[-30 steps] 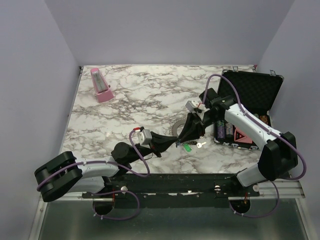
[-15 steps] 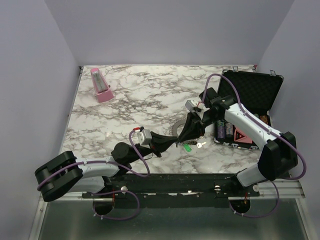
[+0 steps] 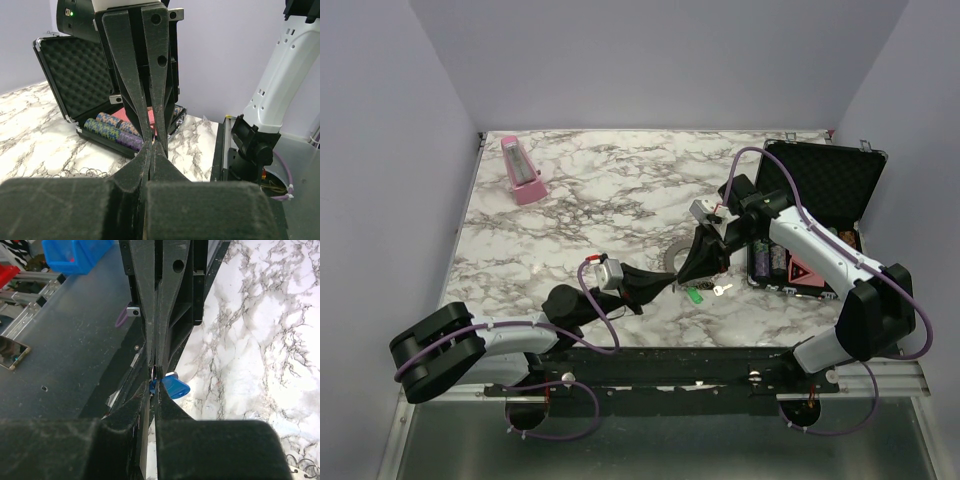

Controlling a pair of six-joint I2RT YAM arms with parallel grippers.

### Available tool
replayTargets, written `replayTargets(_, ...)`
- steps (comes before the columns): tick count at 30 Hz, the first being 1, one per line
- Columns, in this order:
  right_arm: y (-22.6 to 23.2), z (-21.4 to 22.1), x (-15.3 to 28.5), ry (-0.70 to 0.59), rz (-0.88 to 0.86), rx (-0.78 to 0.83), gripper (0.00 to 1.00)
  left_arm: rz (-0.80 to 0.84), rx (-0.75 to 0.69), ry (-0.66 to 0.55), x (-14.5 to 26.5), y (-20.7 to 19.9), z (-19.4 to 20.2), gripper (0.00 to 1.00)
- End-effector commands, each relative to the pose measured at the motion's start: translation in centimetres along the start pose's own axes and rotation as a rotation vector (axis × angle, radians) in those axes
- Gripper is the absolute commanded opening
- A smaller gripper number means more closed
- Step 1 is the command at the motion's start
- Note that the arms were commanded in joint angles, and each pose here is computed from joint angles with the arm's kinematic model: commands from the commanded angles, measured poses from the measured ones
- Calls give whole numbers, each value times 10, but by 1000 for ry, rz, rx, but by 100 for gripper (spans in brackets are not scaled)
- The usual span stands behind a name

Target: Put the keys on the keyring

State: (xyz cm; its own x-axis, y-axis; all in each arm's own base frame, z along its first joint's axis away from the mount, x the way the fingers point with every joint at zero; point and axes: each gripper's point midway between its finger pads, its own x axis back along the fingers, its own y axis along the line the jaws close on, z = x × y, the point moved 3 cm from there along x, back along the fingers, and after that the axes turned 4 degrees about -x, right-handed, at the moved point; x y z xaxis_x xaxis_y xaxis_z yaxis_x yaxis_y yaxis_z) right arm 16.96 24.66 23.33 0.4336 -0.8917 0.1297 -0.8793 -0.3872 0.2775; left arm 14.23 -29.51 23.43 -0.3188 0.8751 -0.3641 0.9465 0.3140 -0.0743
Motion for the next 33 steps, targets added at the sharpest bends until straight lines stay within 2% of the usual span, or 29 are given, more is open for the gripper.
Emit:
replayTargets(1, 4, -11, -5, -16, -26, 29, 11, 24, -16, -49, -2, -4, -11, 0)
replayTargets(3, 4, -11, -5, -14, -25, 23, 13, 28, -15, -47, -1, -5, -10, 0)
replayTargets(5, 4, -11, -4, -13, -24, 25, 25, 31, -15, -43, -1, -5, -10, 0)
replayTargets(6, 5, -12, -4, -14, -23, 24, 26, 31, -13, -43, -1, -5, -10, 0)
replayTargets(14, 6, -13, -4, -15, -23, 24, 24, 30, -16, -37, 3, -5, -8, 0)
replayTargets(26, 5, -13, -5, -26, -29, 15, 13, 33, -17, -26, 4, -6, -7, 0)
replayTargets(30, 6, -12, -4, -22, -27, 17, 1, 34, -10, -15, 4, -6, -3, 0)
replayTargets(33, 4, -11, -4, -7, -17, 15, 1, 40, -4, -4, 4, -7, -1, 0)
